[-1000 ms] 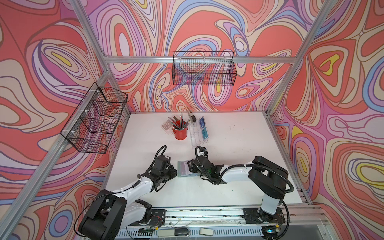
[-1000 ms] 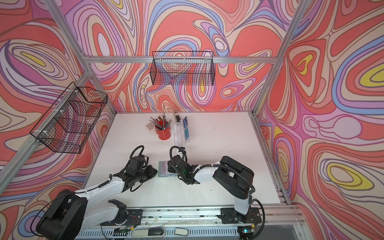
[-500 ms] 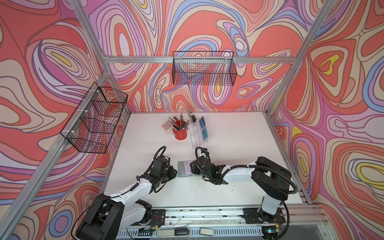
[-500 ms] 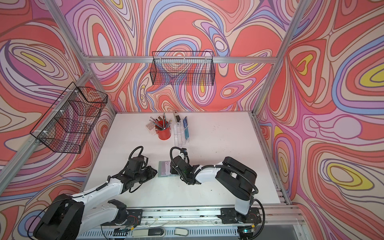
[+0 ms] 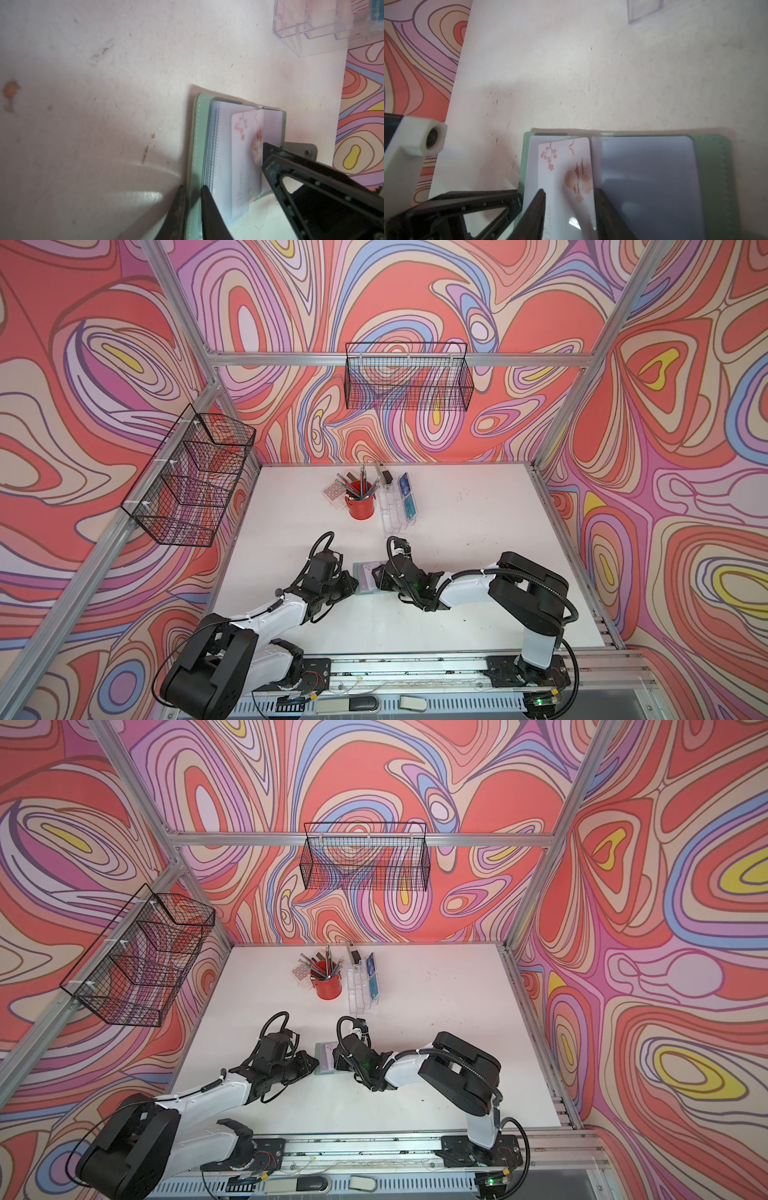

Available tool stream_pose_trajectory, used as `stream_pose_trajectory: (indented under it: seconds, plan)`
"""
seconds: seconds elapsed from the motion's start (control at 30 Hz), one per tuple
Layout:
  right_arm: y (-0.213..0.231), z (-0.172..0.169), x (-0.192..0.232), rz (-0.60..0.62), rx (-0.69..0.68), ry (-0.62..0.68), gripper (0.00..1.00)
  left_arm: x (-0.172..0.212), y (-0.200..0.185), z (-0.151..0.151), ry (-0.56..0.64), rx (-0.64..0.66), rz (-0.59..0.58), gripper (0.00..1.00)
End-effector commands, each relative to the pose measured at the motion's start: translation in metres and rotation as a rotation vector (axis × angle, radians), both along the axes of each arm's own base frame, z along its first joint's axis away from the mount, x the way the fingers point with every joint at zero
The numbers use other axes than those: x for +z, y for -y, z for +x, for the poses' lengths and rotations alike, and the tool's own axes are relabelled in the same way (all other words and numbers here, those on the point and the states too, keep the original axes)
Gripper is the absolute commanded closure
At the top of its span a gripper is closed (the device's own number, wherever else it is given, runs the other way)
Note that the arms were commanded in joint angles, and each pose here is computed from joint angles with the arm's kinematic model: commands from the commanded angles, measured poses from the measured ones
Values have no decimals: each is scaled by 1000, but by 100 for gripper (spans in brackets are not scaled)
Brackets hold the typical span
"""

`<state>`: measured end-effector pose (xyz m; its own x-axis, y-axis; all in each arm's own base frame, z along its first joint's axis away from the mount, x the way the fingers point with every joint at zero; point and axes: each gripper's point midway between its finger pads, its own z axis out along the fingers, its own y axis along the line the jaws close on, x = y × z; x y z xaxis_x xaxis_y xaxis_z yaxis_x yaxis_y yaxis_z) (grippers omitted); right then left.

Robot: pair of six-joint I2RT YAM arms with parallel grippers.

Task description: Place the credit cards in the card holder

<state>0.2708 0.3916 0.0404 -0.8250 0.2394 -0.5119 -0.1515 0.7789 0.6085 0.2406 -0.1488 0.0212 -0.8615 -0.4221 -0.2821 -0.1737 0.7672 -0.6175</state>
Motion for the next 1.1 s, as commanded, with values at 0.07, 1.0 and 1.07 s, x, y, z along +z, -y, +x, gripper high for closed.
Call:
stream_pose_trajectory:
  seconds: [0.07, 1.0, 1.07]
  plan:
    - [-22, -11, -4, 2, 33, -14, 61, -11, -3, -10, -44, 3, 10, 81]
    - [94, 0, 51, -446, -200, 232, 53, 7, -13, -9, 24, -16, 82, 66]
    - [89, 2, 44, -501, -175, 223, 54, 2, -12, -8, -1, -17, 84, 65]
